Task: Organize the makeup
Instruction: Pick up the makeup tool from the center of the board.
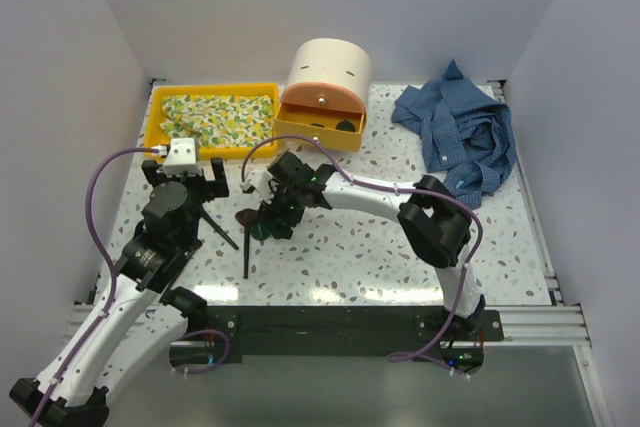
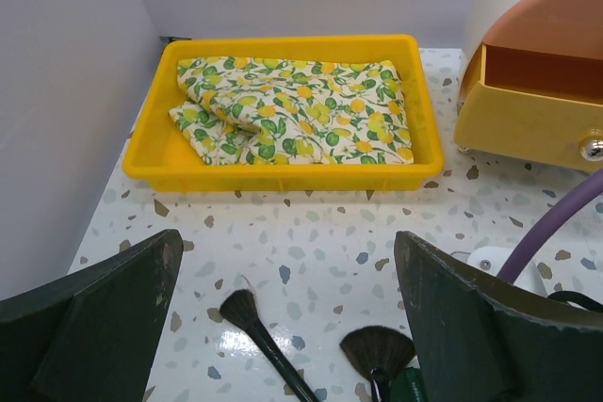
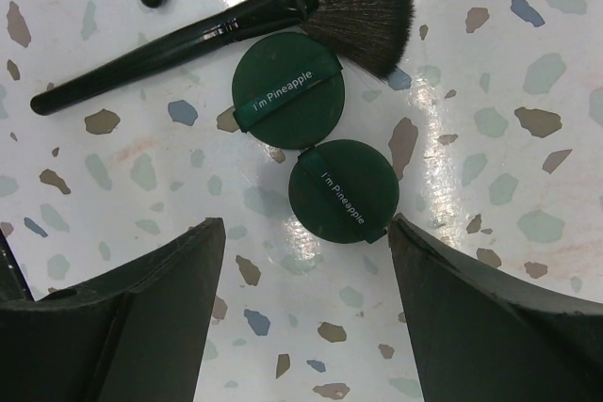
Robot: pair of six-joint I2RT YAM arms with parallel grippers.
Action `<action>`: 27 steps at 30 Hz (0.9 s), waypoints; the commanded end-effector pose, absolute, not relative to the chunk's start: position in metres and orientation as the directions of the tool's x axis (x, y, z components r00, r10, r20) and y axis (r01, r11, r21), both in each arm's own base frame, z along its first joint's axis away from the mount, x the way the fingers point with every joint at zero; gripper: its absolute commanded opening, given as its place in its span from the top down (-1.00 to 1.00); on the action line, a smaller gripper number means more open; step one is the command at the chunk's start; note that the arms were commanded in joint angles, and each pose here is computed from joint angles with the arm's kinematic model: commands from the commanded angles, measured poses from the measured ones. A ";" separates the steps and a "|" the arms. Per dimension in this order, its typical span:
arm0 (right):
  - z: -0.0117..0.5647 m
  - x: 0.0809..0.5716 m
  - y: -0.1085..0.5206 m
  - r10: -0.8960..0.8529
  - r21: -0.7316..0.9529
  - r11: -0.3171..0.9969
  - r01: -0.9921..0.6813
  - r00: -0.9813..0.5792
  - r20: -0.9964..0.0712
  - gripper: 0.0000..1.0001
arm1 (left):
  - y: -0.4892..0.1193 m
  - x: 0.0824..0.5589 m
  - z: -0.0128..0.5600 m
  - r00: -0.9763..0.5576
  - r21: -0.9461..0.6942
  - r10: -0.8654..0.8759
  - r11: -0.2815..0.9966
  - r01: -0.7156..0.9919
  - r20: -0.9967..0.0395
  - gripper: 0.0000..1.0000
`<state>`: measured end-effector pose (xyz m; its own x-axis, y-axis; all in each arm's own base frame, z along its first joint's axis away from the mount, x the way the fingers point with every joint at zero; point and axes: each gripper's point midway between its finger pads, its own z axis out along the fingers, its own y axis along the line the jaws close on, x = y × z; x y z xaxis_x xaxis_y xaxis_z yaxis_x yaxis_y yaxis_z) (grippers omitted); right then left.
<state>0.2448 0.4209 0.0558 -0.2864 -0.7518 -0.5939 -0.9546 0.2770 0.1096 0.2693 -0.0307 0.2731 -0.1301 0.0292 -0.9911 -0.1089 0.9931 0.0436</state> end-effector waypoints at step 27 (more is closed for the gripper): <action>0.026 0.270 0.422 -0.767 0.023 0.404 -0.915 -0.352 -0.536 -0.04 | -0.025 0.271 0.281 -0.089 0.039 0.027 0.990 -0.138 -0.996 -1.00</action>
